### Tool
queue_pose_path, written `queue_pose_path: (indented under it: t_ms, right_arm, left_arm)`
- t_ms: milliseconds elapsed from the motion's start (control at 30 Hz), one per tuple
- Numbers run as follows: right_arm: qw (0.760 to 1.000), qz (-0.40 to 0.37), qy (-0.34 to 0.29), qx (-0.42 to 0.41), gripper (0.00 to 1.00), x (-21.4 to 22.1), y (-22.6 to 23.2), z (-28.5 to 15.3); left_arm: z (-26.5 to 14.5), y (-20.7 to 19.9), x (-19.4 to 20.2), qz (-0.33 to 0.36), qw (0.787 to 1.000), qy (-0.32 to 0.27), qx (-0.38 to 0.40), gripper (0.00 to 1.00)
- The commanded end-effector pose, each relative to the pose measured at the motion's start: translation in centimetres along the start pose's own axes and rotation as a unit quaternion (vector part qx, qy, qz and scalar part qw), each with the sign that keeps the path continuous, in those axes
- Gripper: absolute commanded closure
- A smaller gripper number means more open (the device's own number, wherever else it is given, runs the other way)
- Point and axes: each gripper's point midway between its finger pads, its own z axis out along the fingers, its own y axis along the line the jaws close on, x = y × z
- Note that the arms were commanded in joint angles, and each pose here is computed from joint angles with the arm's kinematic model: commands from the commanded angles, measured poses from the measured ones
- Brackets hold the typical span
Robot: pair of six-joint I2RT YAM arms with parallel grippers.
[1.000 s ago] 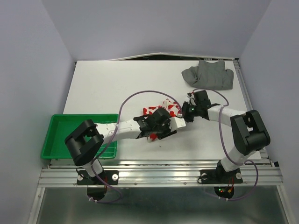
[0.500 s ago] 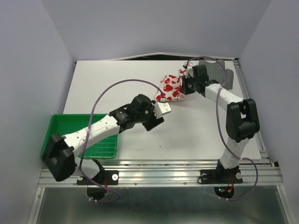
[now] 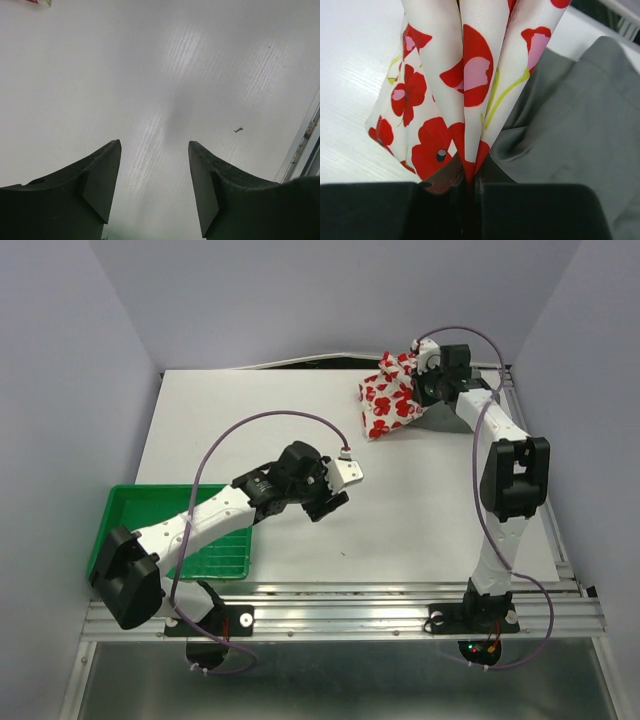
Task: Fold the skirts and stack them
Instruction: Neatly place the folded skirt to the corner
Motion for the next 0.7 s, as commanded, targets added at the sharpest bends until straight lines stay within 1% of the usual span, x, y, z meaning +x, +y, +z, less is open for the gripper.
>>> queue_pose_path:
  t_ms: [0, 67, 133, 333, 367, 400, 433, 500, 633, 667]
  right_arm:
    - [0.997, -0.042, -0.054, 0.028, 0.99, -4.6, -3.7, -2.1]
    - [0.996, -0.047, -0.063, 0.036, 0.99, -5.6, -4.7, -2.7]
    - [0.997, -0.045, -0.060, 0.037, 0.99, -5.4, -5.4, -2.8]
    - [0.994, -0.046, -0.077, 0.059, 0.99, -6.3, -8.8, -4.6]
    - [0.994, -0.048, -0.079, 0.057, 0.99, -6.5, -8.8, -4.7]
    - [0.994, -0.045, -0.080, 0.062, 0.99, -6.5, -9.9, -5.3]
    - [0.994, -0.047, -0.081, 0.059, 0.99, -6.7, -9.9, -5.5]
    - [0.995, -0.040, -0.073, 0.057, 0.99, -6.0, -10.8, -5.7]
    - [0.995, -0.020, -0.080, 0.054, 0.99, -5.9, -12.6, -6.7]
    - [0.995, -0.020, -0.082, 0.050, 0.99, -5.9, -12.4, -6.6]
  left_arm:
    - [-0.3, 0.2, -0.7, 0.009, 1.000, -0.016, 0.002, 0.32]
    - [-0.3, 0.3, -0.7, 0.010, 1.000, -0.014, 0.003, 0.32]
    - [-0.2, 0.3, -0.7, 0.008, 1.000, -0.013, 0.004, 0.32]
    - [-0.1, 0.5, -0.6, 0.011, 1.000, -0.008, 0.003, 0.32]
    - [-0.2, 0.5, -0.6, 0.011, 1.000, -0.008, 0.003, 0.32]
    - [-0.2, 0.5, -0.7, 0.011, 1.000, -0.008, 0.004, 0.33]
    - [-0.3, 0.4, -0.7, 0.011, 1.000, -0.007, 0.005, 0.33]
    - [-0.4, 0.5, -0.9, 0.012, 1.000, -0.009, 0.006, 0.33]
    - [-0.2, 0.8, -1.2, 0.015, 1.000, -0.007, 0.004, 0.33]
    - [-0.2, 0.8, -1.2, 0.014, 1.000, -0.006, 0.006, 0.32]
